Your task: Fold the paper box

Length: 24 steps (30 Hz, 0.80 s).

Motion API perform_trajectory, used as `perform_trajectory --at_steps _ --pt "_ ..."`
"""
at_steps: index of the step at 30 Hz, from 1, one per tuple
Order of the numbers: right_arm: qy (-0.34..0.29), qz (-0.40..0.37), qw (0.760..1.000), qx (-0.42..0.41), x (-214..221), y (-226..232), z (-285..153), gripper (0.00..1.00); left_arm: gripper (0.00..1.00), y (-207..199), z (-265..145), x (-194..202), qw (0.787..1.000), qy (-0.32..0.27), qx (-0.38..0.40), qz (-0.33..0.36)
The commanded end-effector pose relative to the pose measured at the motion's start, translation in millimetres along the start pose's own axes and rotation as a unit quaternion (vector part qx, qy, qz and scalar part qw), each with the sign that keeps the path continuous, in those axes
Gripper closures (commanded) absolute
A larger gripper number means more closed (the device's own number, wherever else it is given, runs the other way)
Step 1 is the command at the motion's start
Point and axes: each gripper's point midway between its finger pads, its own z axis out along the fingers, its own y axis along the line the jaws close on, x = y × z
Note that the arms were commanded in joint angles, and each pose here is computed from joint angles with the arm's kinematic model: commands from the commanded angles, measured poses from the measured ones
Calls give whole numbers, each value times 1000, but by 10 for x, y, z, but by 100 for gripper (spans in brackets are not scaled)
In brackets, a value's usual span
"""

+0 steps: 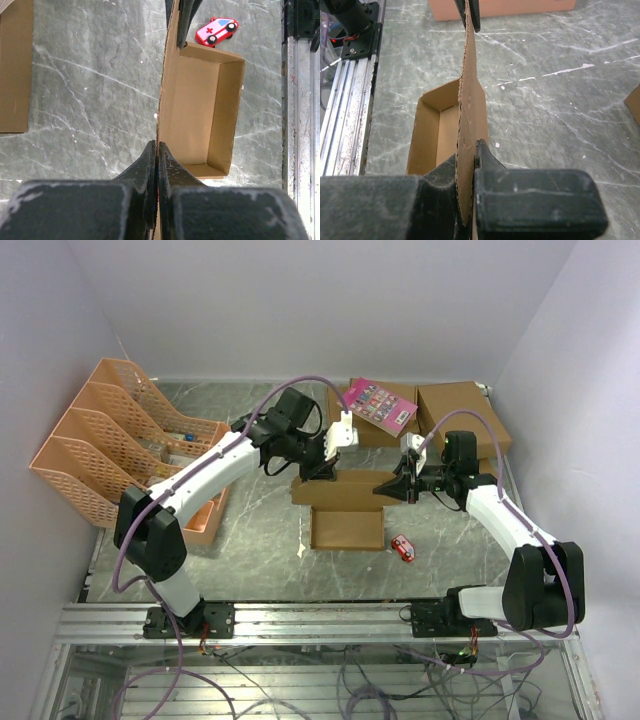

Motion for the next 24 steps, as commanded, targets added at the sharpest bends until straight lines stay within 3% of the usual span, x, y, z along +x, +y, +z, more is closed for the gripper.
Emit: perform_trajectory --at_steps 1,3,7,10,17,24 --pt "-8 -9 1000 -3 -89 -23 -9 97 93 10 -66 -108 1000 -10 -12 15" --pt "-6 -9 1000 1 -92 -39 -11 86 93 23 -88 -111 1000 -11 -21 17" --pt "-1 -15 1000 13 -135 -81 -42 51 93 38 -142 -68 999 -4 -42 11" --pt "3 -31 999 39 -207 -173 -170 36 93 41 -200 -8 998 8 -56 -2" --pt "10 -81 994 76 -327 -233 -495 30 93 80 -329 165 995 27 -72 -66" --pt "115 -127 985 5 209 50 -580 30 93 153 -401 326 984 33 -85 -150"
